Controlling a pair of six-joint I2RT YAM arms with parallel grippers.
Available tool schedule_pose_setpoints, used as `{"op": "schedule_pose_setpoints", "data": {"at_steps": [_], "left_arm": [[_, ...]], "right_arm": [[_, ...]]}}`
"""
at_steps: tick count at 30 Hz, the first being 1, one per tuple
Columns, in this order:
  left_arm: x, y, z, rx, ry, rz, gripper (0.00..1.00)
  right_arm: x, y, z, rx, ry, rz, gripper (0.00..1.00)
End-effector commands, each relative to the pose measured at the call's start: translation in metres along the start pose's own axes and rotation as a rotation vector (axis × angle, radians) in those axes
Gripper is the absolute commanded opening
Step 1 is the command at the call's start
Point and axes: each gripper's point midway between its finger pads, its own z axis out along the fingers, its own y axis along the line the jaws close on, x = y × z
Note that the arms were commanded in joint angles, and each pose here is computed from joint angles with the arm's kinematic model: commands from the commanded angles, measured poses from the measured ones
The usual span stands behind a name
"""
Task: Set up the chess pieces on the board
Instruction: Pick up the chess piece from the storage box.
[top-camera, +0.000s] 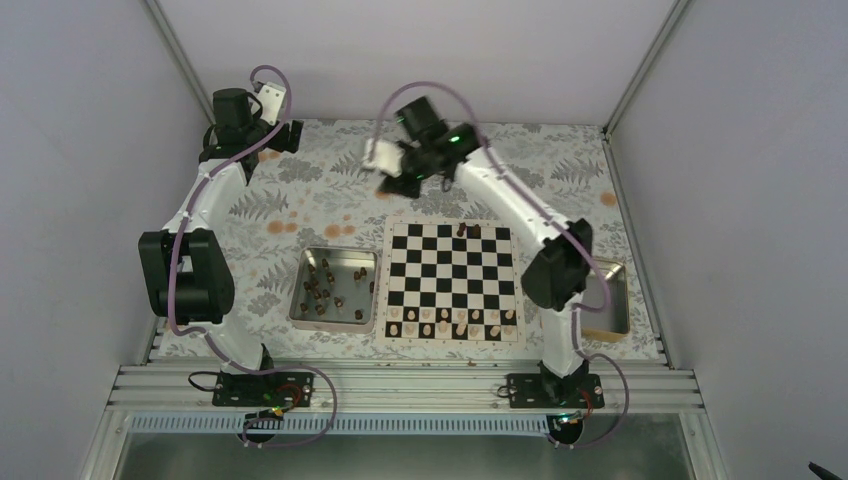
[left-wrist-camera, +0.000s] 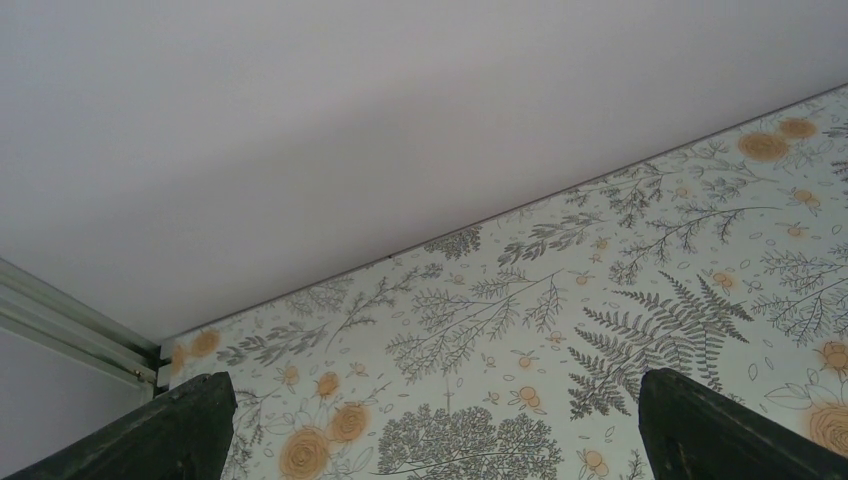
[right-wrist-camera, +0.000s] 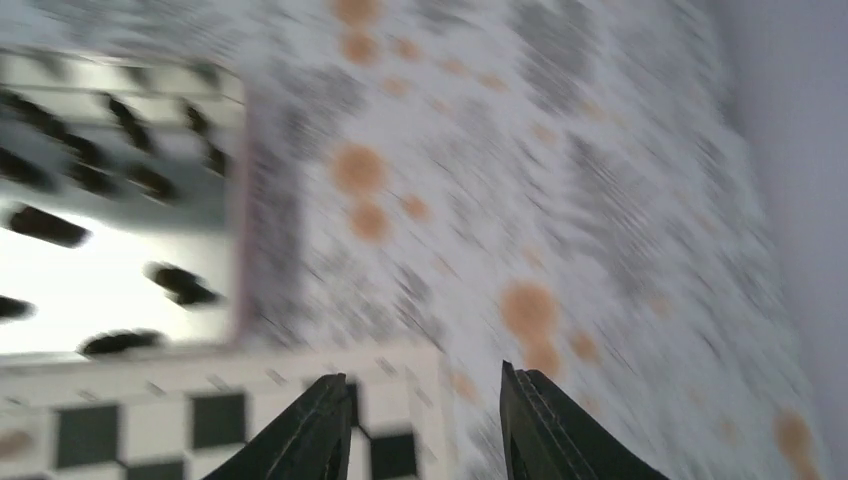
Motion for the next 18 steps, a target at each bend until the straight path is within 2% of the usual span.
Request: {"op": "schedule_pose_setpoints", "data": {"at_steps": [1, 9, 18], "left_arm": [[-0.014, 0.004, -0.008, -0.016, -0.029, 0.018, 1.00], [-0.016, 0.004, -0.009, -0.017, -0.033, 0.018, 1.00], [-0.016, 0.002, -0.009, -0.007, -0.033, 0.017, 1.00]], "right_arm": [[-0.028, 0.090, 0.055, -0.246, 0.022, -0.106, 0.40], [-0.027, 0.199, 0.106, -0.481, 0.108, -0.205, 0.40], [-0.025, 0.243, 0.111, -0.597, 0.130, -0.199, 0.41]]}}
